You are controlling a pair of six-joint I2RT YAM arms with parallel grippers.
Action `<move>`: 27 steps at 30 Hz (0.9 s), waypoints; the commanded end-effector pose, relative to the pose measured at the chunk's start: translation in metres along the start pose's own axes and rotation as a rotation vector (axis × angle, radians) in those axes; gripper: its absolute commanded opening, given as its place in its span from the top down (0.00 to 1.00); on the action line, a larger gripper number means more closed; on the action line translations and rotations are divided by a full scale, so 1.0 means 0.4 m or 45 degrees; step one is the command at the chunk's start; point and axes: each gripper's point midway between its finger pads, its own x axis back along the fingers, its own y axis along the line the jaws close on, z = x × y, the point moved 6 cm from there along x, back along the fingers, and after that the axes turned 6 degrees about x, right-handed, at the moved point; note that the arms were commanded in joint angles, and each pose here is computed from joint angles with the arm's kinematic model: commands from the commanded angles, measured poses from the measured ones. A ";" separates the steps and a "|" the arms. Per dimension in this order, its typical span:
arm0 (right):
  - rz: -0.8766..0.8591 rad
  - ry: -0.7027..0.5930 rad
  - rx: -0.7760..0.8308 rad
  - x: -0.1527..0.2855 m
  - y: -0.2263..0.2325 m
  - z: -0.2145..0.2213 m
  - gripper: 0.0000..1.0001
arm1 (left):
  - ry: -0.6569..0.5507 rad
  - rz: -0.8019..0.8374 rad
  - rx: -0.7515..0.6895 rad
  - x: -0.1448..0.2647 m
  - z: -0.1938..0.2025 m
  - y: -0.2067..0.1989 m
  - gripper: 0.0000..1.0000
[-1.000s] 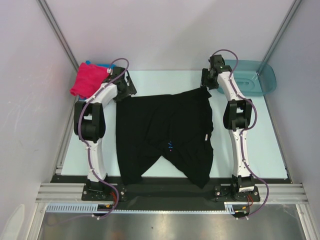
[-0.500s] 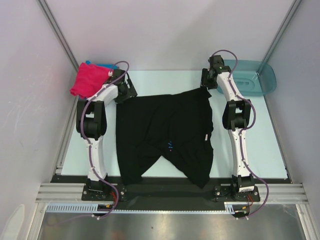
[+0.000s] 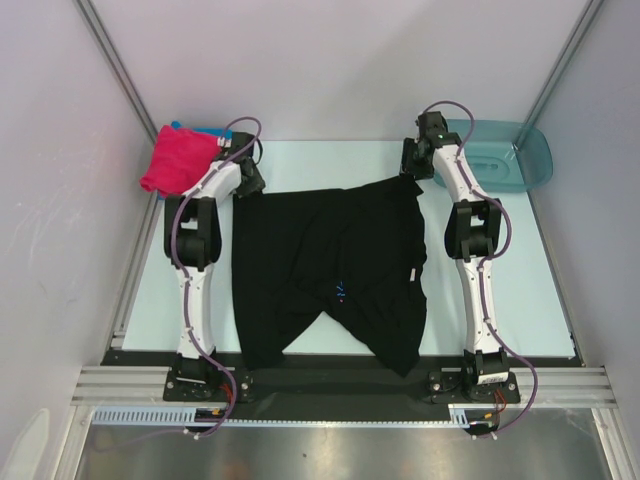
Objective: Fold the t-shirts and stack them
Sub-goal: Flatten the tshirt out
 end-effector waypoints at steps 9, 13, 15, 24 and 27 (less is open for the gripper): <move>0.085 0.109 -0.063 -0.064 -0.064 0.064 0.46 | 0.005 0.011 -0.040 0.000 -0.003 -0.011 0.26; 0.092 0.110 -0.067 -0.066 -0.067 0.065 0.46 | 0.029 0.026 -0.066 0.011 0.024 -0.018 0.25; 0.090 0.114 -0.071 -0.070 -0.069 0.068 0.46 | 0.035 0.026 -0.070 0.011 0.032 -0.020 0.30; 0.081 0.113 -0.082 -0.072 -0.073 0.068 0.46 | 0.084 0.017 -0.086 -0.002 0.062 -0.015 0.55; 0.083 0.117 -0.084 -0.072 -0.075 0.069 0.46 | 0.101 0.015 -0.089 -0.006 0.074 -0.011 0.56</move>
